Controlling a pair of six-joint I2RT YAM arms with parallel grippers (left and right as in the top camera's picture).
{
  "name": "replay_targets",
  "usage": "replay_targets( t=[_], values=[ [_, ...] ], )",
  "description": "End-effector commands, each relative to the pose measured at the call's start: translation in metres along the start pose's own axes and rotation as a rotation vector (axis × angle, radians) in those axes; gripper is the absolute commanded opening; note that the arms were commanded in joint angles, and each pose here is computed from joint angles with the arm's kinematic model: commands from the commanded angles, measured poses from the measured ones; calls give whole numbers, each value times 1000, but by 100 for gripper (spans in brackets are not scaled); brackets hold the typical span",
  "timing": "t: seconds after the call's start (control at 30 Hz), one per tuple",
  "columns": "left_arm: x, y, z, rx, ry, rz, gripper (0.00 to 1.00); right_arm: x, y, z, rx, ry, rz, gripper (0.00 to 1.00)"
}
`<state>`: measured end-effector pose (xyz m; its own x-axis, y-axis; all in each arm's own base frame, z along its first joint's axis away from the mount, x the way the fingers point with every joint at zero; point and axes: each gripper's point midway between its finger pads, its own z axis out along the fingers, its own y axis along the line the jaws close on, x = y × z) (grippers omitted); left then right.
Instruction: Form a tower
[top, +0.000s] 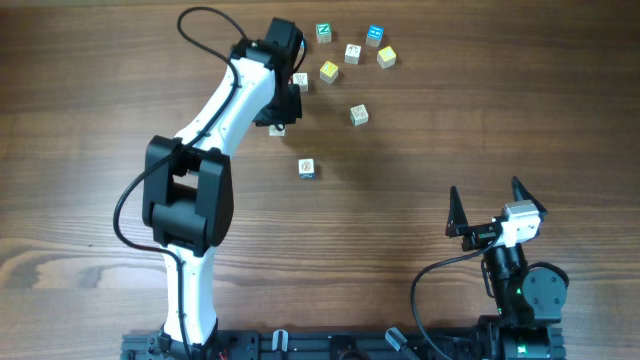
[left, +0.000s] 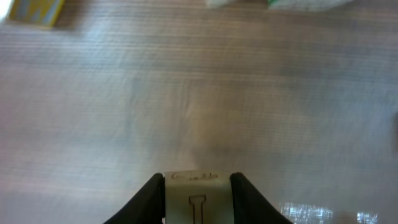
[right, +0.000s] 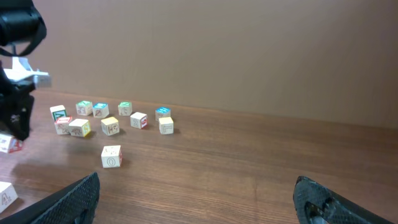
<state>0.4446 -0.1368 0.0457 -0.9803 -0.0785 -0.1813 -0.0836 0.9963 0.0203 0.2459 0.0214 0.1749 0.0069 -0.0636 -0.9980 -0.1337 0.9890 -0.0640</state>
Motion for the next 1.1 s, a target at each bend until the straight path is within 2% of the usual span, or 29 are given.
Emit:
replay_targets(
  t=[0.0,0.17,0.43,0.47,0.57,0.63,0.7,0.8,1.07],
  values=[
    [-1,-6,8,52,-30,-24,31,-3,1,0,-8,-13,13,100],
    [-8,-14,15,91,-66,-26,31,-3,1,0,-8,-13,13,100],
    [0,-13,37,96,-77,-27,38,-3,1,0,-8,-13,13,100],
    [0,-13,37,95,-76,-27,40,-3,1,0,-8,-13,13,100],
    [0,-13,38,95,-75,-26,57,-3,1,0,-8,-13,13,100],
    [1,-13,38,94,-73,-26,55,-3,1,0,-8,-13,13,100],
    [1,-12,37,93,-72,-27,46,-3,1,0,-8,-13,13,100],
    [0,-12,36,94,-75,-15,41,-3,1,0,-8,-13,12,100],
    [2,-11,34,91,-69,-15,41,-3,1,0,-8,-13,12,100]
  ],
)
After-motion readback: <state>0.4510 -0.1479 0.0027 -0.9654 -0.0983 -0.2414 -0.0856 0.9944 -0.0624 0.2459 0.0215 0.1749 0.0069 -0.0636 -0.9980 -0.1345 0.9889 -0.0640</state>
